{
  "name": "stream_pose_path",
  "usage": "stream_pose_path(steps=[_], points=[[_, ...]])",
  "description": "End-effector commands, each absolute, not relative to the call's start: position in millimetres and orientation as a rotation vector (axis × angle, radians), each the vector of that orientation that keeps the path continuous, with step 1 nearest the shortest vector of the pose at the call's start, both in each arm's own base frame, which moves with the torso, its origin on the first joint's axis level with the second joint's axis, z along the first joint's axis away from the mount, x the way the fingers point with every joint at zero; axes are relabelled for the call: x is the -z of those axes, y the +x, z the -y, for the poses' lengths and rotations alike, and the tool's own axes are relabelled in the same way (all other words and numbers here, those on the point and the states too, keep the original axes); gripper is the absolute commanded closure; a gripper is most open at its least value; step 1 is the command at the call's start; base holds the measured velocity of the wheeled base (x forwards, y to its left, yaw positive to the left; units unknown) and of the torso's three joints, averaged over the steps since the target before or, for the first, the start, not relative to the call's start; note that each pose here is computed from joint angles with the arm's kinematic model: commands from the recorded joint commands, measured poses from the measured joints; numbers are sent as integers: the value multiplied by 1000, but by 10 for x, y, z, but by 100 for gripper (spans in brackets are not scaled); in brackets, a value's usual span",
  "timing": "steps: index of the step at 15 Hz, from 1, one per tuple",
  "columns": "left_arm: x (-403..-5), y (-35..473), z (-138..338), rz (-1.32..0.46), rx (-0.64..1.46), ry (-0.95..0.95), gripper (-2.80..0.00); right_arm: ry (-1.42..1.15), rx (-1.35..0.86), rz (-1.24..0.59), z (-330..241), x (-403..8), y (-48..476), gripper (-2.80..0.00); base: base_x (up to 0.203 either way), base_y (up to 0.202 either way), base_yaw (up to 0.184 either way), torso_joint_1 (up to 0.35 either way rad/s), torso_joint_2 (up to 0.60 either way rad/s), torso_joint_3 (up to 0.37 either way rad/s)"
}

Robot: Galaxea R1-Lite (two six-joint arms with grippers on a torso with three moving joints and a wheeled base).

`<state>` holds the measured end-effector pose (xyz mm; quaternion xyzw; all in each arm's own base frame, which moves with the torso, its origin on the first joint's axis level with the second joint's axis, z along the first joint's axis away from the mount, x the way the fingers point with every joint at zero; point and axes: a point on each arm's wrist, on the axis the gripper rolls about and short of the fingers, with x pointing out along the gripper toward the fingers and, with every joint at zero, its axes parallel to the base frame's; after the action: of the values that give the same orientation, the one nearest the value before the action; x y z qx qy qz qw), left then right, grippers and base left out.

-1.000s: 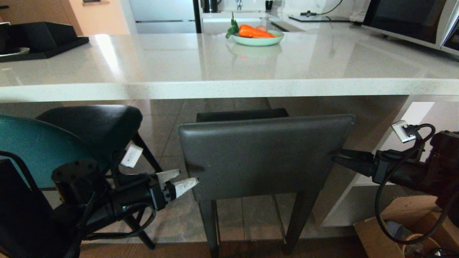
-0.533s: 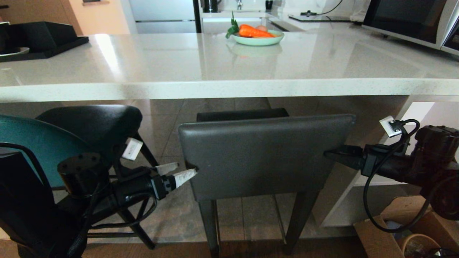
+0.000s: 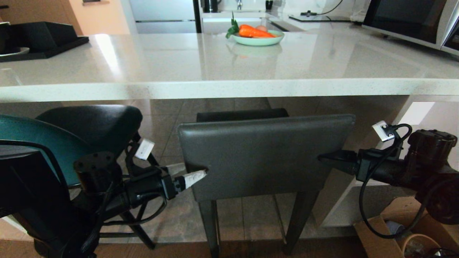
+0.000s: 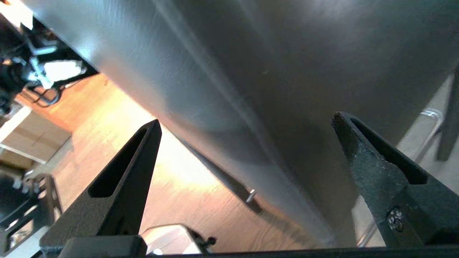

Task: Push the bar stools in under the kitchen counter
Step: Pull the gray chair out from under the dining table

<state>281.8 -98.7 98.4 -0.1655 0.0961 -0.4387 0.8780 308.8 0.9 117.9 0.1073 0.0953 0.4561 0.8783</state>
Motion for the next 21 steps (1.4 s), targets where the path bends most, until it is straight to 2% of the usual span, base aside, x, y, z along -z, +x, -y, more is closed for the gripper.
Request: stream_pose_path(steps=[1, 13, 16, 19, 21], points=[[-994, 2861, 1004, -187, 924, -348, -280, 225, -973, -205, -71, -1157, 3030, -280, 0, 0, 0, 0, 0, 0], [-1001, 2890, 845, -180, 875, -355, -280, 193, -1052, -158, -373, -1304, 2635, -280, 0, 0, 0, 0, 0, 0], [-845, 2679, 795, -297, 954, -375, -280, 196, -1066, -161, -335, -1314, 2548, -280, 0, 0, 0, 0, 0, 0], [-842, 2670, 600, -320, 1104, -373, -280, 223, -1168, -208, -256, -1223, 2481, -280, 0, 0, 0, 0, 0, 0], [-814, 2783, 502, -307, 1131, -362, -280, 223, -1202, -209, -233, -1196, 2573, -280, 0, 0, 0, 0, 0, 0]])
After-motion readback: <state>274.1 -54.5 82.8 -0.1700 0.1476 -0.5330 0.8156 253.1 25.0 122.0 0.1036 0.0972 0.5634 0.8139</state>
